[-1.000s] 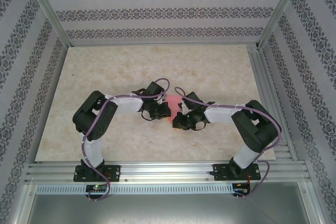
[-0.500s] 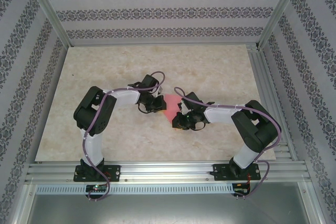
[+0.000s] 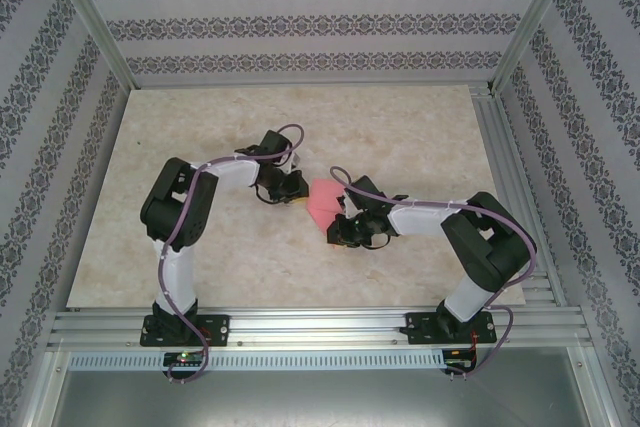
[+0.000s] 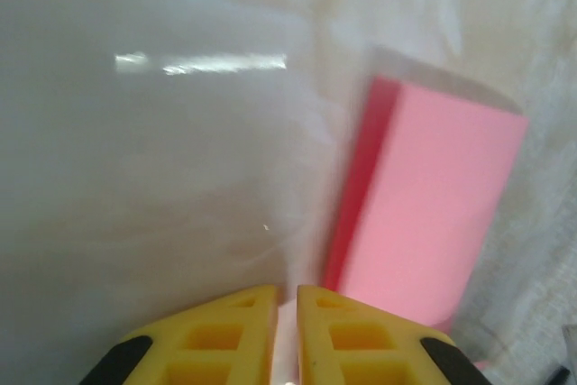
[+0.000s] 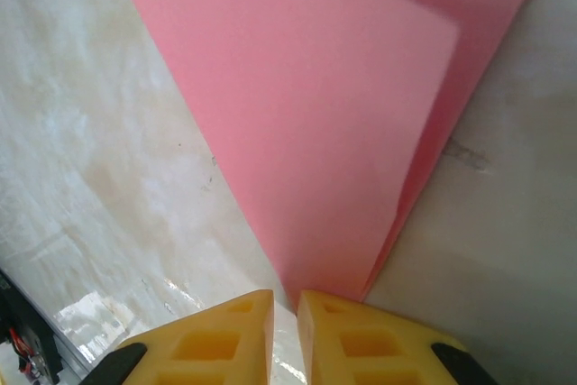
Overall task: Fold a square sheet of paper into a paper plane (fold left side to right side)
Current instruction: Third fold the triangle at the center of the table, then fourth fold the wing at the center of the table.
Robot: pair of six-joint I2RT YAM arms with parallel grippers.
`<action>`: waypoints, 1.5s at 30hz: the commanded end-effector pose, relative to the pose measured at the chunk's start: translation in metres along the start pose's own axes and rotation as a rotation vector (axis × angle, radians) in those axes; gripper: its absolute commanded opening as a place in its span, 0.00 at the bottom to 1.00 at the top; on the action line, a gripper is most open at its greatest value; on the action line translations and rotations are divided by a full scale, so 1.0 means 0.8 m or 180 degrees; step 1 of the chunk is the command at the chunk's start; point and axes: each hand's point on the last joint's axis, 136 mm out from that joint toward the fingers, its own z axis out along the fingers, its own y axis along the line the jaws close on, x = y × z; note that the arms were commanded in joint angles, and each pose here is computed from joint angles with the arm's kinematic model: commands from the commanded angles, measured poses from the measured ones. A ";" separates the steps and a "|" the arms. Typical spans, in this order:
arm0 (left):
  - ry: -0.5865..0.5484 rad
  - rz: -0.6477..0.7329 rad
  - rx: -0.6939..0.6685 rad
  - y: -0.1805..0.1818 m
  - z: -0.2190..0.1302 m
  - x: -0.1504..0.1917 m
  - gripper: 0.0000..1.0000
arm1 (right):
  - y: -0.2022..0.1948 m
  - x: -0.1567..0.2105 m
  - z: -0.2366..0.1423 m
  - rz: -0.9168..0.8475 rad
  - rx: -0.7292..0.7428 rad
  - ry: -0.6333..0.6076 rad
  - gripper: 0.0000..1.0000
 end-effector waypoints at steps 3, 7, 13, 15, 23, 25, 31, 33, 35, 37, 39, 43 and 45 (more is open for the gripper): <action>-0.0655 -0.0027 -0.0254 0.028 -0.077 -0.046 0.30 | 0.003 0.004 -0.016 -0.0123 0.0153 -0.0032 0.24; -0.0765 -0.0029 -0.0172 0.019 -0.102 -0.035 0.39 | 0.035 -0.022 -0.045 -0.0291 0.0001 -0.0261 0.30; -0.0666 -0.0206 0.0305 0.004 -0.096 0.002 0.46 | 0.043 -0.063 -0.081 -0.0377 0.0014 -0.0561 0.35; -0.0591 -0.0261 0.0384 0.002 -0.087 0.016 0.48 | 0.044 -0.074 -0.078 -0.0394 0.0001 -0.0567 0.34; -0.0440 -0.0315 0.0396 -0.002 -0.062 0.049 0.52 | 0.029 -0.089 -0.061 -0.0379 0.0192 -0.0524 0.41; -0.0395 -0.0308 0.0382 -0.003 -0.056 0.054 0.53 | 0.021 -0.089 -0.060 -0.0375 0.0280 -0.0518 0.47; -0.0312 -0.0247 0.0376 -0.014 -0.042 0.060 0.56 | 0.006 -0.084 -0.051 -0.0362 0.0405 -0.0420 0.47; -0.0311 -0.0233 0.0382 -0.017 -0.040 0.059 0.56 | 0.000 -0.083 -0.050 -0.0347 0.0477 -0.0397 0.45; -0.0301 -0.0215 0.0395 -0.022 -0.039 0.059 0.56 | -0.004 -0.083 -0.048 -0.0337 0.0516 -0.0374 0.42; -0.0283 -0.0192 0.0412 -0.028 -0.037 0.060 0.56 | -0.005 -0.084 -0.046 -0.0333 0.0519 -0.0372 0.40; -0.0269 -0.0162 0.0431 -0.035 -0.035 0.061 0.56 | -0.006 -0.085 -0.044 -0.0331 0.0518 -0.0376 0.40; -0.0247 -0.0106 0.0450 -0.047 -0.032 0.062 0.56 | -0.008 -0.086 -0.041 -0.0324 0.0529 -0.0365 0.40; -0.0238 -0.0095 0.0446 -0.050 -0.030 0.061 0.56 | -0.011 -0.085 -0.039 -0.0319 0.0557 -0.0344 0.40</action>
